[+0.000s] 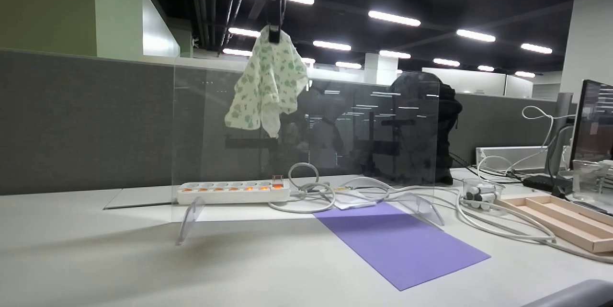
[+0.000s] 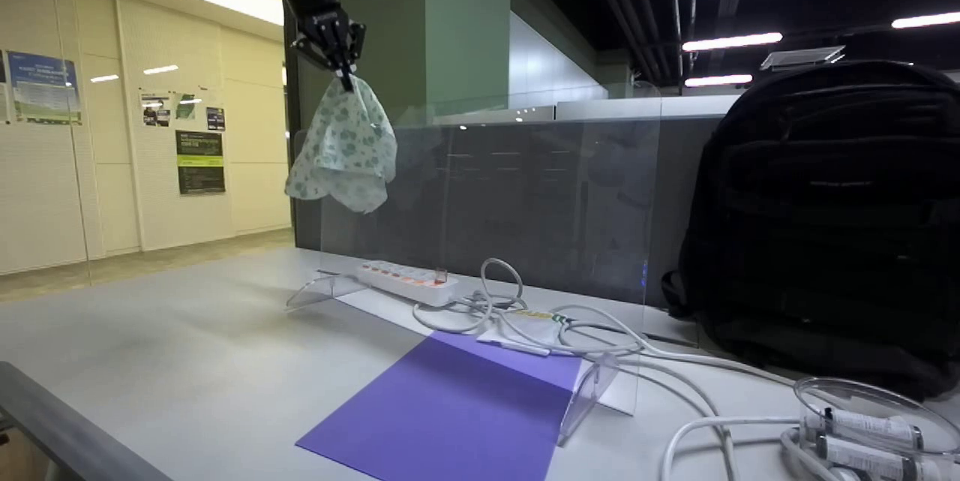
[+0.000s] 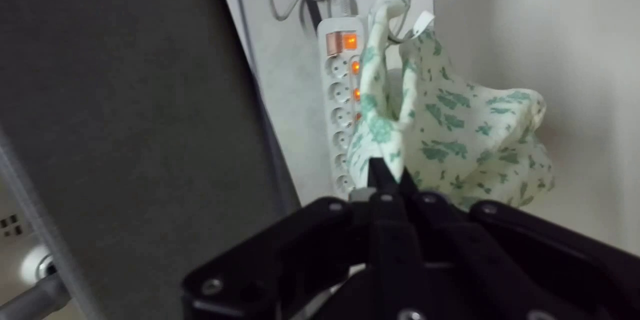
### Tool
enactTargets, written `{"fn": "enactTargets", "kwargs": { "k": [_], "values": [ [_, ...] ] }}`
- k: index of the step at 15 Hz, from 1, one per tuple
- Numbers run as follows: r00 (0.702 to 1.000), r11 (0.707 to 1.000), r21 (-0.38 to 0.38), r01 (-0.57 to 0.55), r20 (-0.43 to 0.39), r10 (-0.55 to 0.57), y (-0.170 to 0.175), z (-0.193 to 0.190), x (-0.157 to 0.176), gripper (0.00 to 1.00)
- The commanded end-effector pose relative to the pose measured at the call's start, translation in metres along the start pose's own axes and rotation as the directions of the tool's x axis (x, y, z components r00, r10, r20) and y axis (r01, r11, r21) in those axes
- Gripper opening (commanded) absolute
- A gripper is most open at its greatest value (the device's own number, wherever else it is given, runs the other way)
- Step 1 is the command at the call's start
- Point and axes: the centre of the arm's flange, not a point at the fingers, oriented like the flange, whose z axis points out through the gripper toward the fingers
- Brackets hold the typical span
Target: Put the towel on top of the colourless board
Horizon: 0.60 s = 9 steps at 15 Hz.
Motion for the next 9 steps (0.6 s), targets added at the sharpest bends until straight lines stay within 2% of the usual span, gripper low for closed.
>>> {"fn": "enactTargets", "kwargs": {
  "k": [1,5,9],
  "values": [
    [0.995,0.984,-0.148,-0.095,-0.054,0.088,0.037,-0.051,0.021,0.0],
    [0.983,0.942,-0.286,-0.175,-0.099,0.153,0.07,-0.094,0.023,0.0],
    [0.971,0.901,-0.363,-0.237,-0.109,0.211,0.093,-0.109,0.012,0.0]
  ]
}}
